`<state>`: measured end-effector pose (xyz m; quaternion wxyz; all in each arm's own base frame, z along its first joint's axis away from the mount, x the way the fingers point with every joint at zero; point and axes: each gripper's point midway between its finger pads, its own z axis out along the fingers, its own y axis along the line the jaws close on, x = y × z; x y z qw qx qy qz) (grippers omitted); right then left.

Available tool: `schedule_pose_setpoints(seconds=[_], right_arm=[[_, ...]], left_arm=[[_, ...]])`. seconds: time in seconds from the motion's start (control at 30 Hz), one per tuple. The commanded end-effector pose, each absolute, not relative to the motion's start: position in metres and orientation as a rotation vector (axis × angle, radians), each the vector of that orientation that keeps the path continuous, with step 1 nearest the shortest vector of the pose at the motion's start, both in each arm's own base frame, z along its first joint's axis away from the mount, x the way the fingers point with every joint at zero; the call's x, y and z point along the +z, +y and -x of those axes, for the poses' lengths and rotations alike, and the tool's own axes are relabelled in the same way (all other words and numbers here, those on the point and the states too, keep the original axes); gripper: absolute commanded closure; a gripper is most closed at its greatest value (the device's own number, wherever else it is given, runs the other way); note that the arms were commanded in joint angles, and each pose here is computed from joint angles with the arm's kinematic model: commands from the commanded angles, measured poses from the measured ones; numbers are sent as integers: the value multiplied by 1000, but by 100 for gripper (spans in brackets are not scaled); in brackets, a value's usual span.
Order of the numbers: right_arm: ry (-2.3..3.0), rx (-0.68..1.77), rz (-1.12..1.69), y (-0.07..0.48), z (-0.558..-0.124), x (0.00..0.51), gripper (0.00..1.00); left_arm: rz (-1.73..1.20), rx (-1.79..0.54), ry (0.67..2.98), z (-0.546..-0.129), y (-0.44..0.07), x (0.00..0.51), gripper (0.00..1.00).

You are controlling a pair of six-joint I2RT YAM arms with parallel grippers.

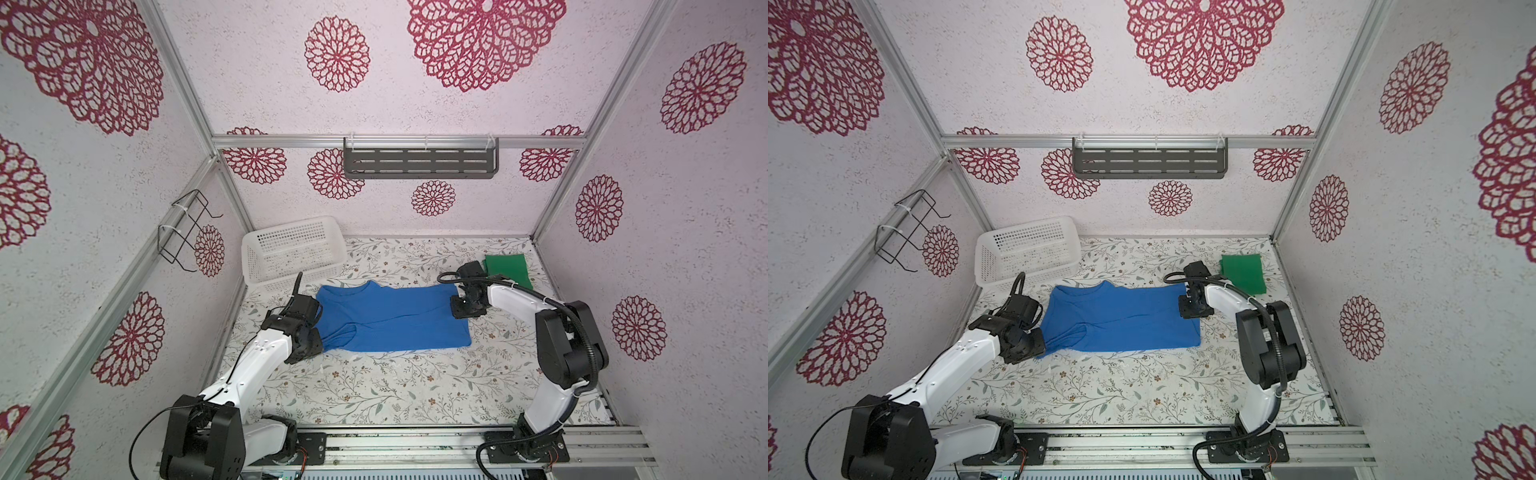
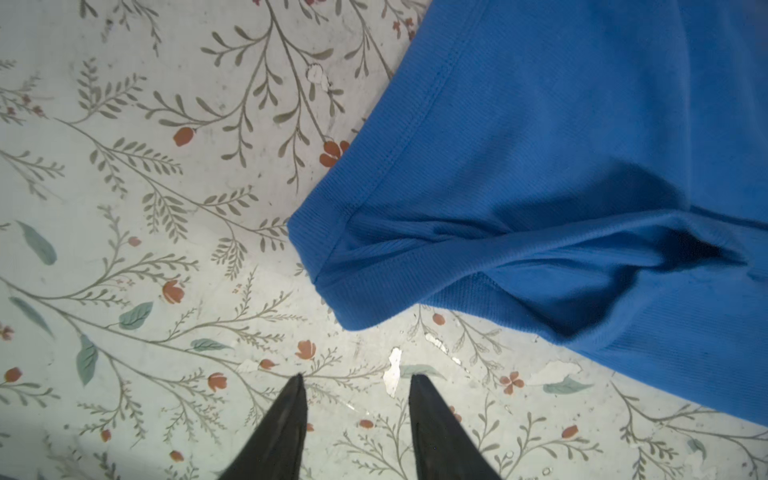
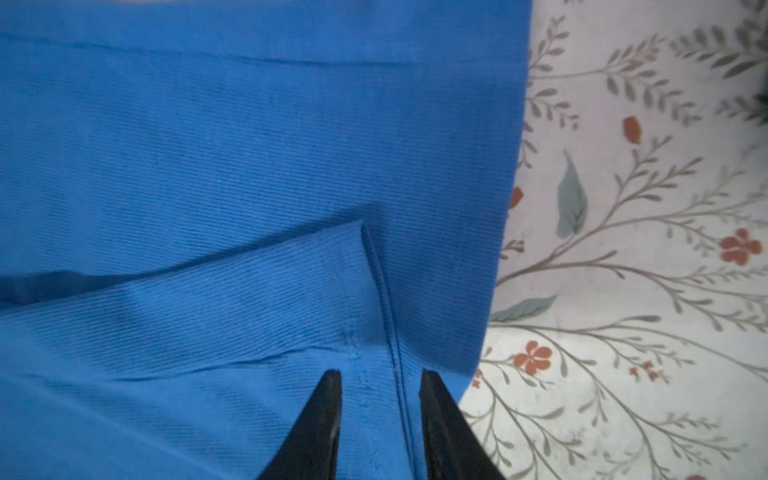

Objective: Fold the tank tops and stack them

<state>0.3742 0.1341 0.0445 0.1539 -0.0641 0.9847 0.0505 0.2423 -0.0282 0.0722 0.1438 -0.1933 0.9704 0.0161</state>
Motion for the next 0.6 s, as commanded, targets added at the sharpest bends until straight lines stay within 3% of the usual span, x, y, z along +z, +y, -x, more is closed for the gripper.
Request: schedule_pose_setpoints(seconds=[0.0, 0.13, 0.47, 0.57], right_arm=[[2815, 160, 232, 139, -381, 44, 61], [2843, 177, 221, 141, -377, 36, 63], [2829, 197, 154, 140, -372, 41, 98], [2816, 201, 140, 139, -371, 47, 100]], left_arm=[[583, -34, 2741, -262, -36, 82, 58], [550, -209, 2685, -289, -67, 100, 60], [321, -261, 2771, -340, -140, 77, 54], [293, -262, 2796, -348, -150, 67, 54]])
